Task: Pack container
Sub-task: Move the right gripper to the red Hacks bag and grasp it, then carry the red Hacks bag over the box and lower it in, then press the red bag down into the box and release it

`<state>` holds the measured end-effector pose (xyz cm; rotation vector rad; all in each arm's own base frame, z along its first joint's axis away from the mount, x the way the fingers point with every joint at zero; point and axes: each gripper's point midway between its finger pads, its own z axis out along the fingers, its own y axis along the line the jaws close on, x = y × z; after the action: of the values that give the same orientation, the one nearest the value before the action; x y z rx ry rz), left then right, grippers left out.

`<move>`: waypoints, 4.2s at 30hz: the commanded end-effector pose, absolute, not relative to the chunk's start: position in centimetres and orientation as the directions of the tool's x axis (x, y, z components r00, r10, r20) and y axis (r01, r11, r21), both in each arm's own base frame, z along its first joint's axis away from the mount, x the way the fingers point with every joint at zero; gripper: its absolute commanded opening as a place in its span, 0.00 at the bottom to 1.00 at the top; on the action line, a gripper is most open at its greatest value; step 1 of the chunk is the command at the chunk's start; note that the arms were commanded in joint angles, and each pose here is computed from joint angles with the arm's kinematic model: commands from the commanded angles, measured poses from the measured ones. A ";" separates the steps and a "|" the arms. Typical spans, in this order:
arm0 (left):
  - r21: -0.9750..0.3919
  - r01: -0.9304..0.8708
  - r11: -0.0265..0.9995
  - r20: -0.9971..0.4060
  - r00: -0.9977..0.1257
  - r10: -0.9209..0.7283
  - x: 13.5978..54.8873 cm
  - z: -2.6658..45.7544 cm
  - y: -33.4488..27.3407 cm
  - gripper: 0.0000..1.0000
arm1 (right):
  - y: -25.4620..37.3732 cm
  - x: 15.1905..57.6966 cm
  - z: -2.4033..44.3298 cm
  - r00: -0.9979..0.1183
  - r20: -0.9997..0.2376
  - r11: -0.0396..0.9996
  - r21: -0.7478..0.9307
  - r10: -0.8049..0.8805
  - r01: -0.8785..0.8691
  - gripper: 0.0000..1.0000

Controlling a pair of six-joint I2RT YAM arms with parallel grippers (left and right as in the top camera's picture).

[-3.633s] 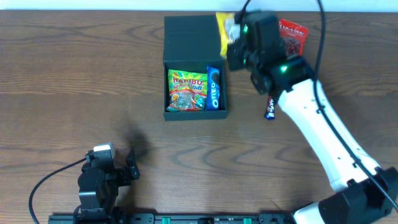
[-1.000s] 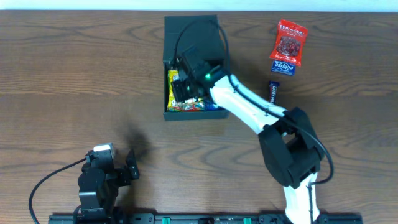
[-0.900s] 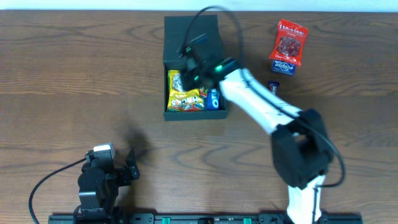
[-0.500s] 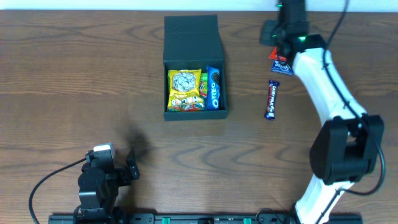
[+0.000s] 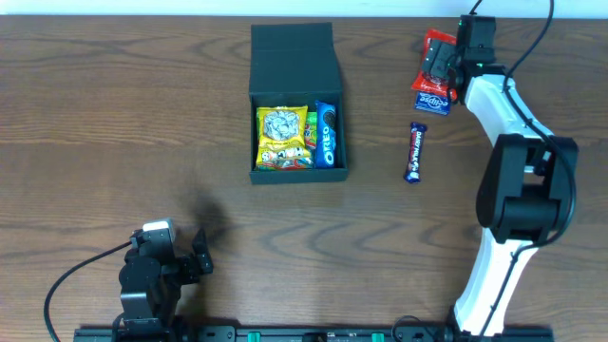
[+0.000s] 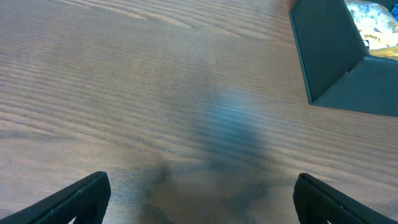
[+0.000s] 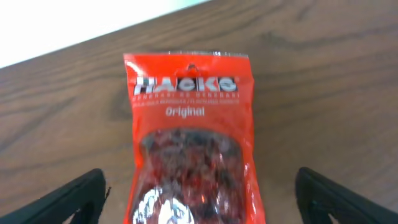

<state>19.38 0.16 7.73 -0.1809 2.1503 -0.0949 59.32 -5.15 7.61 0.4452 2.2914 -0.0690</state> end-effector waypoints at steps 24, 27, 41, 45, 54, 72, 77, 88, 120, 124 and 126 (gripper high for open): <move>-0.143 -0.111 0.984 -0.817 -0.547 -0.180 19.3 7.4 0.4 0.95 | -6.4 59.5 1.8 -0.673 -0.672 0.928 0.057 0.309 0.368 0.37; -0.143 -0.111 0.984 -0.817 -0.547 -0.180 19.3 7.4 0.4 0.95 | -6.5 60.2 3.5 -0.669 -0.677 0.928 0.059 0.307 0.367 0.28; -0.143 -0.111 0.984 -0.817 -0.547 -0.180 19.3 7.4 0.4 0.95 | 0.7 61.6 21.3 -0.674 -0.711 0.980 0.160 0.199 0.121 0.01; -0.143 -0.111 0.984 -0.817 -0.547 -0.180 19.3 7.4 0.4 0.95 | 6.8 58.2 25.7 -0.693 -0.721 0.995 0.088 0.026 -0.053 0.01; -0.143 -0.111 0.984 -0.817 -0.547 -0.180 19.3 7.4 0.4 0.95 | 11.6 51.0 29.7 -0.659 -0.752 0.977 0.130 -0.014 -0.169 0.01; -0.143 -0.111 0.984 -0.817 -0.547 -0.180 19.3 7.4 0.4 0.95 | 28.6 41.3 12.8 -0.856 -0.514 0.947 0.299 0.056 -0.118 0.01; -0.143 -0.111 0.984 -0.817 -0.547 -0.180 19.3 7.4 0.4 0.95 | 29.8 40.3 9.2 -0.896 -0.435 0.951 0.305 0.094 -0.048 0.01; -0.143 -0.111 0.984 -0.817 -0.547 -0.180 19.3 7.4 0.4 0.95 | 33.5 38.9 3.4 -0.931 -0.351 0.940 0.340 0.099 -0.028 0.01; -0.143 -0.111 0.984 -0.817 -0.547 -0.180 19.3 7.4 0.4 0.95 | 29.4 39.9 7.8 -0.882 -0.438 0.948 0.168 -0.174 -0.271 0.01; -0.143 -0.111 0.984 -0.817 -0.547 -0.180 19.3 7.4 0.4 0.95 | 30.2 40.2 7.0 -0.879 -0.441 0.939 0.187 -0.182 -0.289 0.01; -0.143 -0.111 0.984 -0.817 -0.547 -0.180 19.3 7.4 0.4 0.95 | 31.2 40.4 7.3 -0.862 -0.462 0.918 0.211 -0.210 -0.336 0.01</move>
<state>19.38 0.16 7.73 -0.1811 2.1499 -0.0946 40.50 30.75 8.04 -0.3324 2.6351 0.3718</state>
